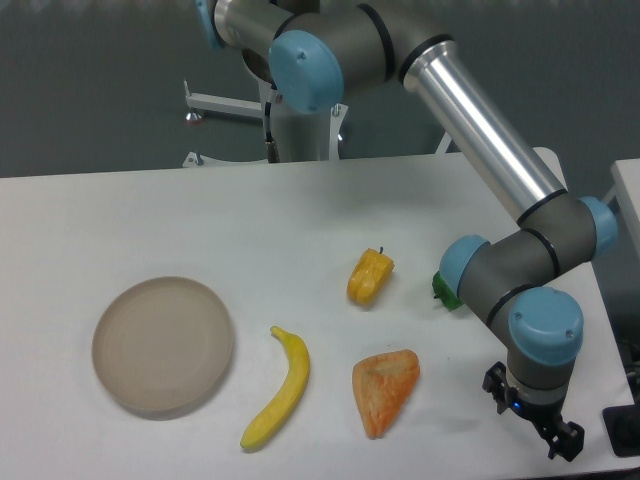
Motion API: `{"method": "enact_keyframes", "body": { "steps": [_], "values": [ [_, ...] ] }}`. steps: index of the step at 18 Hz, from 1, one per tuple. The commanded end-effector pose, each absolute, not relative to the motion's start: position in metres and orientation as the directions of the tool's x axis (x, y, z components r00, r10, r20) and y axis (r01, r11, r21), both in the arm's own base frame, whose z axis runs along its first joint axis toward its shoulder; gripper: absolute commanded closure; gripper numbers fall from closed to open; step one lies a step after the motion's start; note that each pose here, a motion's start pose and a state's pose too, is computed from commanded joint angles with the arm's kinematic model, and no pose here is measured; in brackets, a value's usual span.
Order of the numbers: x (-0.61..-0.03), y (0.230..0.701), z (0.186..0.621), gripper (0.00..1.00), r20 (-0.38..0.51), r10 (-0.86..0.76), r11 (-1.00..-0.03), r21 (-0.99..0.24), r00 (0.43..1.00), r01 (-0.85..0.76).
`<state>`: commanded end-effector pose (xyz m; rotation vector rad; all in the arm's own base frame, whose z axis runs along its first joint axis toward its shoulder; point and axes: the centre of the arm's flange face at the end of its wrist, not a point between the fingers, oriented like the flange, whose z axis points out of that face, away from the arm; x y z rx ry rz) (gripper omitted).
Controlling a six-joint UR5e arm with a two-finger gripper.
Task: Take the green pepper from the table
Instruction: 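Move the gripper toward the green bell pepper and lower it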
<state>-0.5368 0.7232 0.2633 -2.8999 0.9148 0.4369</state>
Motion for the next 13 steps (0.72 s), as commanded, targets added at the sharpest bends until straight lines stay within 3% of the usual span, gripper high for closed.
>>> {"method": "enact_keyframes", "body": {
  "steps": [13],
  "values": [
    [-0.518,0.712,0.296,0.0,-0.262,-0.556,-0.82,0.019,0.789,-0.572]
  ]
}}
